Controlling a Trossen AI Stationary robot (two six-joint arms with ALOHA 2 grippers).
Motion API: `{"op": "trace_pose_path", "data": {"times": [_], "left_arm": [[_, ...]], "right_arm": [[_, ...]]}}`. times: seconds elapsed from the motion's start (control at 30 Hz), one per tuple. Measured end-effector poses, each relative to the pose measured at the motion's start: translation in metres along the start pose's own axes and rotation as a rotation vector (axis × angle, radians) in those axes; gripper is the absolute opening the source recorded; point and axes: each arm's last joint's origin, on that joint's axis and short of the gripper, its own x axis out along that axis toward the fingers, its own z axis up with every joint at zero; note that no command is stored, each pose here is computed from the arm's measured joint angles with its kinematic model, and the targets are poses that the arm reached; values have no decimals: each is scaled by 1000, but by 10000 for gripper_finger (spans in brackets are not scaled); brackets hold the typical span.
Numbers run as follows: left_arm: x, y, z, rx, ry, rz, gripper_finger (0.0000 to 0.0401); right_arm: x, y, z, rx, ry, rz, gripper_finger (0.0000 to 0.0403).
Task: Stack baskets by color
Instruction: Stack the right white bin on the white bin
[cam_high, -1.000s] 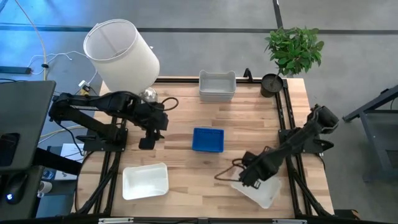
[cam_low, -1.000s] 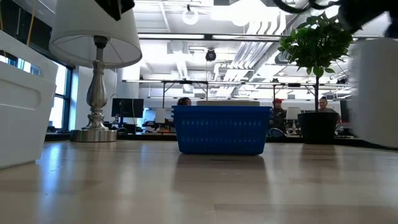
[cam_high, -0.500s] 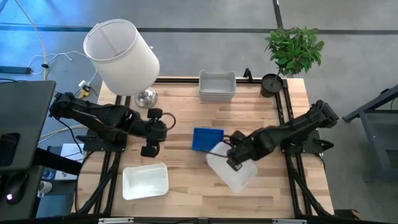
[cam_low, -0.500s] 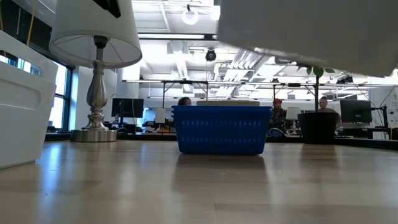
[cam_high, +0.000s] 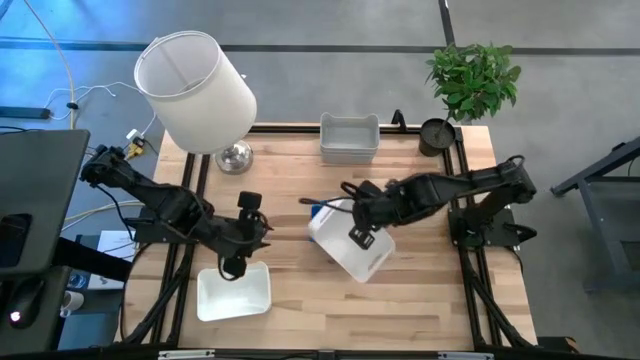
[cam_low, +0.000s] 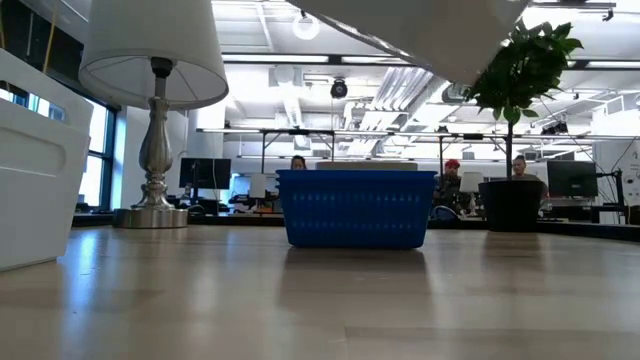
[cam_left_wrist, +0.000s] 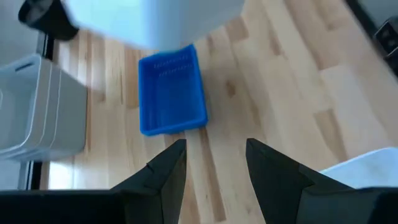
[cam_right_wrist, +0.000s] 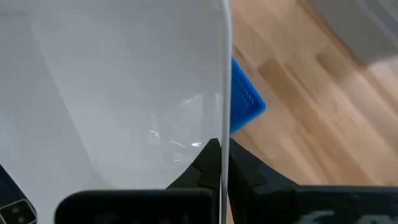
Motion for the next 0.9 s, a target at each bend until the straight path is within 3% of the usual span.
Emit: {"op": "trace_pose_path", "data": {"times": [0.3,0.47,0.6,0.9], "left_arm": [[-11,-23,4,54,-87,-51,149],[-16,-32,8,159,-151,-46,143],[-10,-40,16,229,-199,-46,139],[26,-59,29,397,-171,121,131]], "right_arm": [[11,5,48,-59,49,-23,0],[24,1,66,-38,134,-67,0],[32,6,74,-24,178,-28,0],[37,11,75,16,211,0,0]]}}
